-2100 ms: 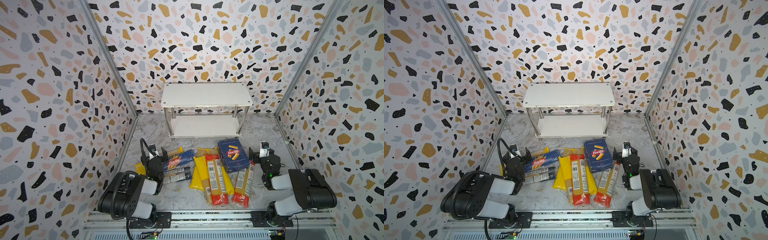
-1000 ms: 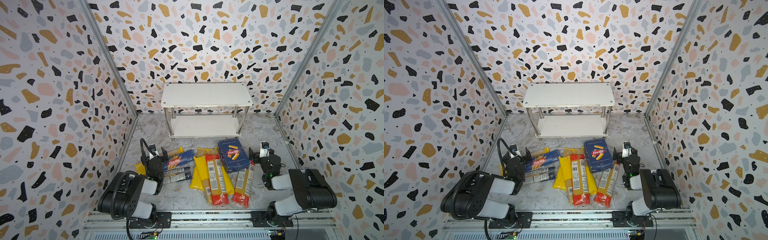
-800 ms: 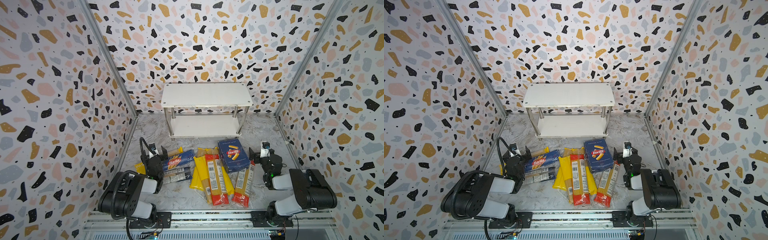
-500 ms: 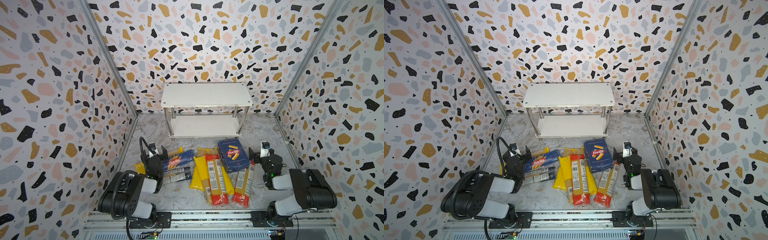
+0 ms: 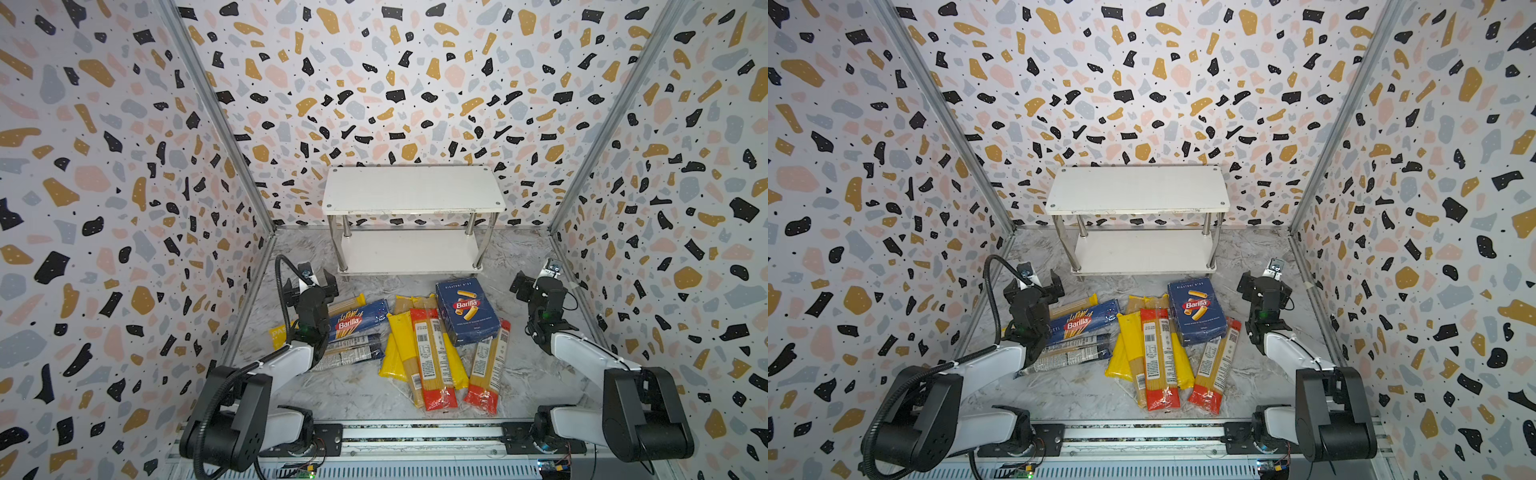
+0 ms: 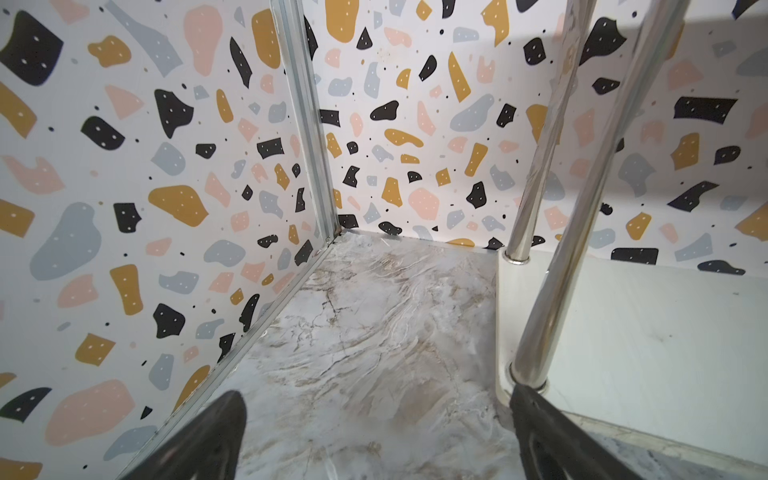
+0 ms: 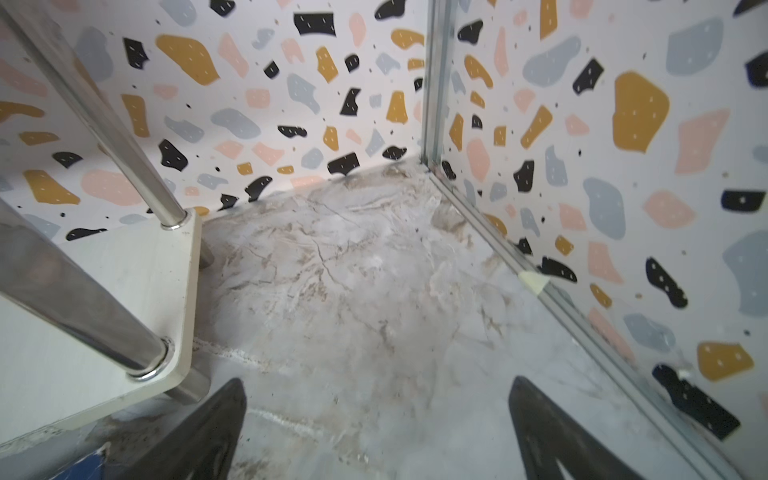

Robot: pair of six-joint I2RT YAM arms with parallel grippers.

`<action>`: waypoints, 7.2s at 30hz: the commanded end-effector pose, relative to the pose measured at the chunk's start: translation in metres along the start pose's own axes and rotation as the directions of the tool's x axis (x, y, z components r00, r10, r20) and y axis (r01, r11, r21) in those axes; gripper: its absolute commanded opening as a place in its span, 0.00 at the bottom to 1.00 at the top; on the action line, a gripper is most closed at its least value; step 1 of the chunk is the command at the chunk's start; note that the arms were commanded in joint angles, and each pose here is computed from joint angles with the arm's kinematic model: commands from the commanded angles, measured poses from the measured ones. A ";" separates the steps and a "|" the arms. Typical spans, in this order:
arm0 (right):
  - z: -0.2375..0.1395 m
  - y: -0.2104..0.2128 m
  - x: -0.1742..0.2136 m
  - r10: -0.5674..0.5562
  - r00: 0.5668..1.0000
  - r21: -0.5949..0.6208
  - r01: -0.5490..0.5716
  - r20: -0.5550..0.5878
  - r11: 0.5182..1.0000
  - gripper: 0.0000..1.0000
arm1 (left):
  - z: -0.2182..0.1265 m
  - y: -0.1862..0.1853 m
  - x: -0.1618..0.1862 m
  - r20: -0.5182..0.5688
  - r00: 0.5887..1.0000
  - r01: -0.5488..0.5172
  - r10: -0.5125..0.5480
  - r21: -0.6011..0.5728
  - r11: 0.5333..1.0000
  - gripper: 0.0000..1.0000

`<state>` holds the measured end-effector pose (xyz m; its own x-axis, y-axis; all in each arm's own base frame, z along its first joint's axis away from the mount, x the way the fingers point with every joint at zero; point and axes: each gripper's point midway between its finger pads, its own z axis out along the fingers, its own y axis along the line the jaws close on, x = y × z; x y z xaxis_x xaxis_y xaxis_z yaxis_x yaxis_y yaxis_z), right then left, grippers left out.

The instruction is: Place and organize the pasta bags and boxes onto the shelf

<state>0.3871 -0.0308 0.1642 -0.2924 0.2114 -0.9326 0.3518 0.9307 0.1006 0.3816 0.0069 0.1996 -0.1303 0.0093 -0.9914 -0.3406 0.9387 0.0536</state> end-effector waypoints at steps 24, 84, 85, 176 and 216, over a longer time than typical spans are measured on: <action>-0.081 0.088 0.044 -0.127 0.886 -0.416 -0.080 -0.447 0.906 0.99 | -0.133 -0.086 -0.037 -0.278 0.944 0.276 -0.180 0.358 0.892 1.00; -0.057 0.153 0.158 -0.353 0.477 -0.568 -0.445 -0.805 0.693 0.99 | -0.246 -0.349 0.090 -0.753 0.610 0.641 0.247 0.652 0.405 0.52; -0.060 0.156 0.160 -0.363 0.470 -0.571 -0.447 -0.805 0.688 0.99 | -0.246 -0.348 0.092 -0.753 0.610 0.639 0.249 0.653 0.407 0.52; -0.206 0.188 -0.018 -0.242 0.686 -0.727 -0.647 -0.686 0.228 0.15 | -0.171 -0.130 -0.007 -0.509 0.860 0.305 0.024 0.551 0.777 0.99; -0.204 0.220 -0.256 -0.023 0.909 -0.902 -0.410 -0.416 0.133 0.15 | -0.187 -0.189 -0.044 -0.458 0.887 0.315 0.057 0.692 0.649 1.00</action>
<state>0.3756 0.1828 0.4243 -0.7736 0.2902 -0.5633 -0.4624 0.3493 0.8150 0.2707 -0.2260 0.2309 -0.6181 -0.0644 -0.7835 0.3469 0.8720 -0.3453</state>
